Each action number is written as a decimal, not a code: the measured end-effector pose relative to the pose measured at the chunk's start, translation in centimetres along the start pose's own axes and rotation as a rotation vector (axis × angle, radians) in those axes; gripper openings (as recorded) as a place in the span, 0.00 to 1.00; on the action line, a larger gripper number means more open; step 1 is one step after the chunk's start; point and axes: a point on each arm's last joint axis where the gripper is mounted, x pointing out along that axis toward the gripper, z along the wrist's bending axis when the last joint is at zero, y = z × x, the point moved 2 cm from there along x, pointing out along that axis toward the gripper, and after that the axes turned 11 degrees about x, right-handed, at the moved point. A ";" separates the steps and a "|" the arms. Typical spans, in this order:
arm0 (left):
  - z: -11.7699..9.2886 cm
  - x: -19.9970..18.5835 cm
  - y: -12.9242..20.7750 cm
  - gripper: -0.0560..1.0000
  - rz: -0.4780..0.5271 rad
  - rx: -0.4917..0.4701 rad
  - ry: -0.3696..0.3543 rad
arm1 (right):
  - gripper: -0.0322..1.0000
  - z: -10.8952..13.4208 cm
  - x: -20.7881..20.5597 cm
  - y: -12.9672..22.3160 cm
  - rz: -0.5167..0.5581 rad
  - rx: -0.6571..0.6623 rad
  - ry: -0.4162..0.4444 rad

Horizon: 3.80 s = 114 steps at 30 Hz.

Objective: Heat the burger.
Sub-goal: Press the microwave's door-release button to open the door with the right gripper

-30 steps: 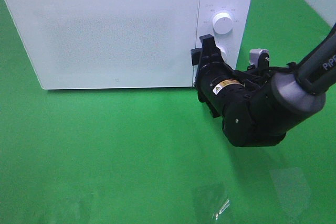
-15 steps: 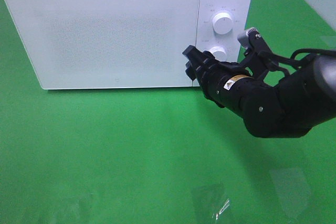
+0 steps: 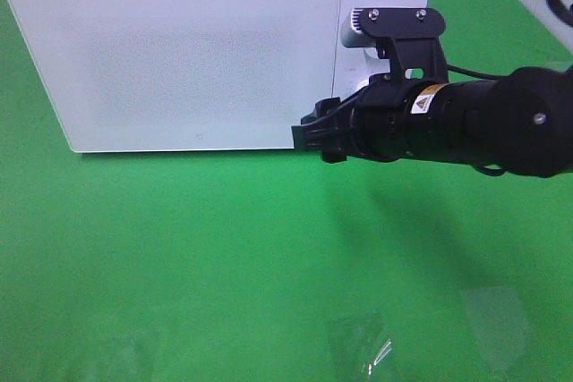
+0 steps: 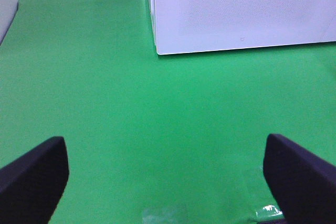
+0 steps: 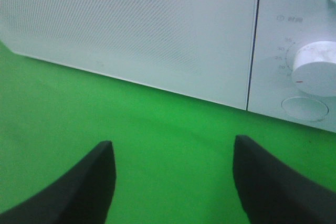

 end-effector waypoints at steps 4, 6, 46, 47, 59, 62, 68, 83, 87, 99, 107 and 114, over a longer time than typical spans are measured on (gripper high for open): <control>0.0 0.0 0.0 0.93 0.000 0.000 0.000 | 0.63 -0.4 -1.7 -0.3 0.095 -0.075 -0.005; 0.0 0.0 0.0 0.93 0.000 0.000 0.000 | 0.63 -0.7 -2.6 -0.5 0.144 -0.094 0.001; 0.0 0.0 0.0 0.93 0.000 0.000 0.000 | 0.81 -3.2 -20.3 -2.3 0.283 -0.265 0.174; 0.0 0.0 0.0 0.93 0.000 0.000 0.000 | 0.80 -3.5 -21.6 -1.9 0.235 -0.267 0.178; 0.0 0.0 0.0 0.93 0.000 0.000 0.000 | 0.77 -6.9 -26.8 1.6 0.103 -0.064 0.349; 0.0 0.0 0.0 0.93 0.000 0.000 0.000 | 0.77 -7.3 -27.6 2.1 0.071 -0.036 0.382; 0.0 0.0 0.0 0.93 0.000 0.000 0.000 | 0.77 -7.5 -29.3 4.3 -0.014 0.057 0.421; 0.0 0.0 0.0 0.93 -0.001 0.000 0.000 | 0.77 -6.7 -32.6 5.7 -0.246 0.088 0.434; 0.0 0.0 0.0 0.93 -0.001 0.000 0.000 | 0.77 -6.7 -32.7 5.7 -0.254 0.087 0.434; 0.0 0.0 0.0 0.93 -0.001 0.000 0.000 | 0.77 -6.6 -32.7 5.8 -0.254 0.090 0.430; 0.0 0.0 0.0 0.93 -0.001 0.000 0.000 | 0.77 -6.6 -32.7 5.7 -0.255 0.090 0.429; 0.0 0.0 0.0 0.93 -0.001 0.000 0.000 | 0.77 -6.3 -33.0 4.3 -0.344 0.069 0.406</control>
